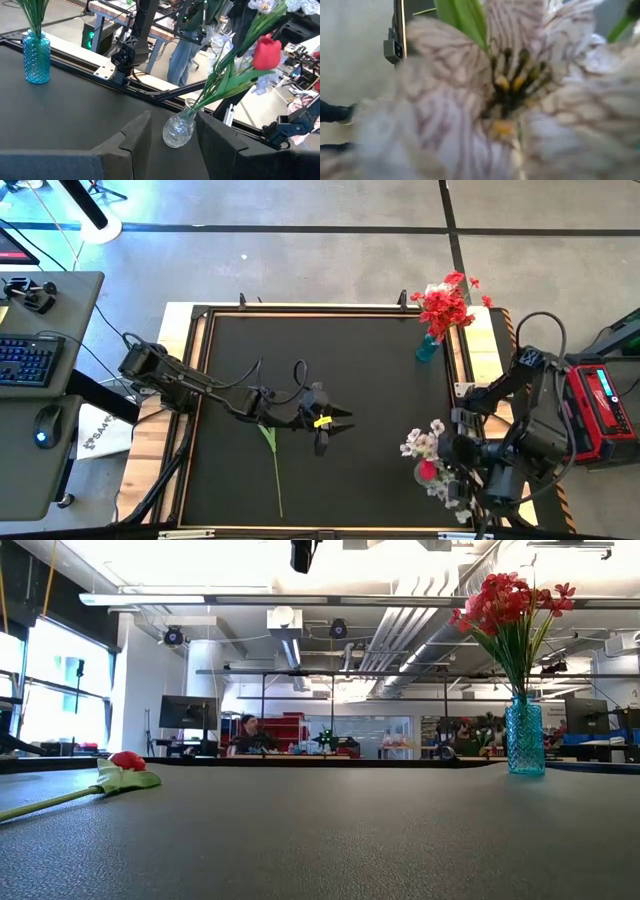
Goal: Sort flowers into vase by color
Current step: Put the white flowers into the transparent vase
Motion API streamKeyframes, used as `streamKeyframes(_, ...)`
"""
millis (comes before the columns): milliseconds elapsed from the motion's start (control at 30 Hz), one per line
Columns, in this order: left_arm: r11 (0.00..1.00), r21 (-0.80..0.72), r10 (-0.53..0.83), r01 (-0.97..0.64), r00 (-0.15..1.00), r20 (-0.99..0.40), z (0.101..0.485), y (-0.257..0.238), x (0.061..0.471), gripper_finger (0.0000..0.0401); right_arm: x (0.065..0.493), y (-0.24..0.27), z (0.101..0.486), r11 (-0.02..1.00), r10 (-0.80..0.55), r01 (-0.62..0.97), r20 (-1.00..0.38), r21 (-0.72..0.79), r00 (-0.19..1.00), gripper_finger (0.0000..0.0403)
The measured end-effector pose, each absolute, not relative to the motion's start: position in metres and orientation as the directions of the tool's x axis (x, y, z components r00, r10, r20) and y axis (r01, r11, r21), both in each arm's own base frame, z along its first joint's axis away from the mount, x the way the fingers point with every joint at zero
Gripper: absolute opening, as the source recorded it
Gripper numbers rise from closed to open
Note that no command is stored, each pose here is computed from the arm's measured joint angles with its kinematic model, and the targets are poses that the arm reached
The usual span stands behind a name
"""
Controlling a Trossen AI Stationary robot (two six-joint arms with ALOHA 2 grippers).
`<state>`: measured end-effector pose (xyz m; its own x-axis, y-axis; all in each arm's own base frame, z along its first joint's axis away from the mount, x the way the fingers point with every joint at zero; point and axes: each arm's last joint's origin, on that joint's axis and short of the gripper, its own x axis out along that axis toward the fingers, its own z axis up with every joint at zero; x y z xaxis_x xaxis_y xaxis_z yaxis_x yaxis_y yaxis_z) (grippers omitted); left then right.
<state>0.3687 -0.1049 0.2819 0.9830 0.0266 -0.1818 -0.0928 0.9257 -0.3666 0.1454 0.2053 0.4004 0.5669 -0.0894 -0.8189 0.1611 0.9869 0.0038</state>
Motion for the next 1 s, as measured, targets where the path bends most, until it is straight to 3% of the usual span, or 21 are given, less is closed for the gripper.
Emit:
streamKeyframes(367,0.901,-0.430,-0.027,-0.056,0.982,-0.185,0.282,-0.107,0.369,0.0142,0.143,0.207,0.399,0.960,-0.020,0.255,-0.874,0.119,0.486,0.0119)
streamKeyframes(800,0.879,-0.477,-0.094,-0.008,0.977,-0.189,0.282,-0.112,0.367,0.0142,0.128,0.188,0.416,0.872,0.091,0.391,-0.883,0.294,0.461,0.0176)
streamKeyframes(1000,0.880,-0.476,-0.105,0.001,0.976,-0.190,0.281,-0.117,0.366,0.0142,0.116,0.175,0.427,0.825,0.211,0.418,-0.894,0.380,0.396,0.0204)
